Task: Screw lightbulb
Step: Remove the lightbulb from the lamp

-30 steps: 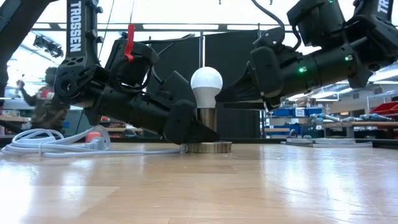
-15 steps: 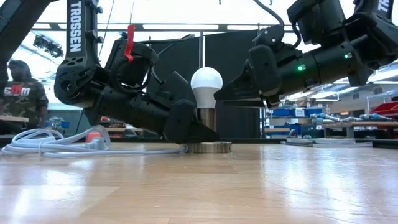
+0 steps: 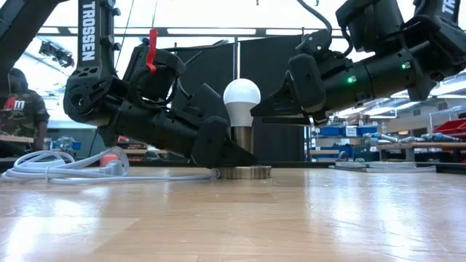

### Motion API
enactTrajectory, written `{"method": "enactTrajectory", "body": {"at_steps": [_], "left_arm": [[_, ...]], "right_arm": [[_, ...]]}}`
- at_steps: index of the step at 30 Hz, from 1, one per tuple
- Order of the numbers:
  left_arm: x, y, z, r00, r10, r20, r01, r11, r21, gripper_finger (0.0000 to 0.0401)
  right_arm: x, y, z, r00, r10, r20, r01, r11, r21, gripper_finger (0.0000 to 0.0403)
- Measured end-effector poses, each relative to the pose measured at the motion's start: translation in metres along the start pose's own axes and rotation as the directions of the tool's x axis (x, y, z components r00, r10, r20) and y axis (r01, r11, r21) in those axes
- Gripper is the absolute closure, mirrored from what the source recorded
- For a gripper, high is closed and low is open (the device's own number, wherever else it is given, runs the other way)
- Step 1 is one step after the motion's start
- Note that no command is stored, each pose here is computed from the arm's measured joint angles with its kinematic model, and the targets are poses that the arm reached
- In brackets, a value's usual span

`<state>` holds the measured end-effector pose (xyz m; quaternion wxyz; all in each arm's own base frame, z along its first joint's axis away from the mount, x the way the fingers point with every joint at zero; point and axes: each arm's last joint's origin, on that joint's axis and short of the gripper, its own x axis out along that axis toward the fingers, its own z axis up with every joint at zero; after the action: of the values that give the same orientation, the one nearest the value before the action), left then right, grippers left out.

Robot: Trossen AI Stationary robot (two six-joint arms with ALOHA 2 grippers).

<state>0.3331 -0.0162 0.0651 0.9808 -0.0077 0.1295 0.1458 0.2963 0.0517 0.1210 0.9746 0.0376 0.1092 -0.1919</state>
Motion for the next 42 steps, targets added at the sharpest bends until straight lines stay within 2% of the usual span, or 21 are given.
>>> {"method": "enactTrajectory", "body": {"at_steps": [7,11,15,25,29,33,38,42], "left_arm": [[0.000,0.000,0.000,1.000,-0.001,0.001,0.001,1.000,-0.001,0.0199],[0.000,0.000,0.000,1.000,-0.001,0.004,0.001,1.000,-0.002,0.0199],[0.000,0.000,0.000,1.000,-0.003,0.004,0.003,1.000,-0.002,0.0199],[-0.001,-0.002,0.000,1.000,-0.008,0.006,0.008,1.000,-0.001,0.0199],[-0.001,-0.002,0.000,1.000,-0.006,0.006,0.006,1.000,0.005,0.0199],[-0.001,-0.003,0.000,1.000,-0.009,0.004,0.009,1.000,0.011,0.0199],[-0.001,-0.003,0.000,1.000,-0.012,0.005,0.012,1.000,0.013,0.0199],[-0.001,-0.003,0.000,1.000,-0.012,0.006,0.012,1.000,0.014,0.0199]], "right_arm": [[0.006,0.001,0.007,0.999,0.029,0.015,-0.029,0.999,-0.018,0.0095],[0.017,0.004,0.013,0.999,0.009,-0.036,-0.012,0.997,-0.078,0.0095],[0.019,0.007,0.020,1.000,-0.013,-0.011,0.011,0.992,-0.122,0.0095],[0.019,-0.006,0.012,0.998,-0.049,-0.038,0.045,0.994,-0.104,0.0095],[0.013,-0.011,0.002,0.992,-0.117,-0.050,0.113,0.990,-0.082,0.0095],[0.007,-0.014,-0.003,0.973,-0.230,-0.037,0.230,0.973,-0.007,0.0095],[0.003,0.002,-0.002,0.996,-0.073,-0.052,0.073,0.997,0.010,0.0095],[0.005,0.008,0.003,0.998,-0.051,-0.039,0.050,0.999,-0.008,0.0095]]}}
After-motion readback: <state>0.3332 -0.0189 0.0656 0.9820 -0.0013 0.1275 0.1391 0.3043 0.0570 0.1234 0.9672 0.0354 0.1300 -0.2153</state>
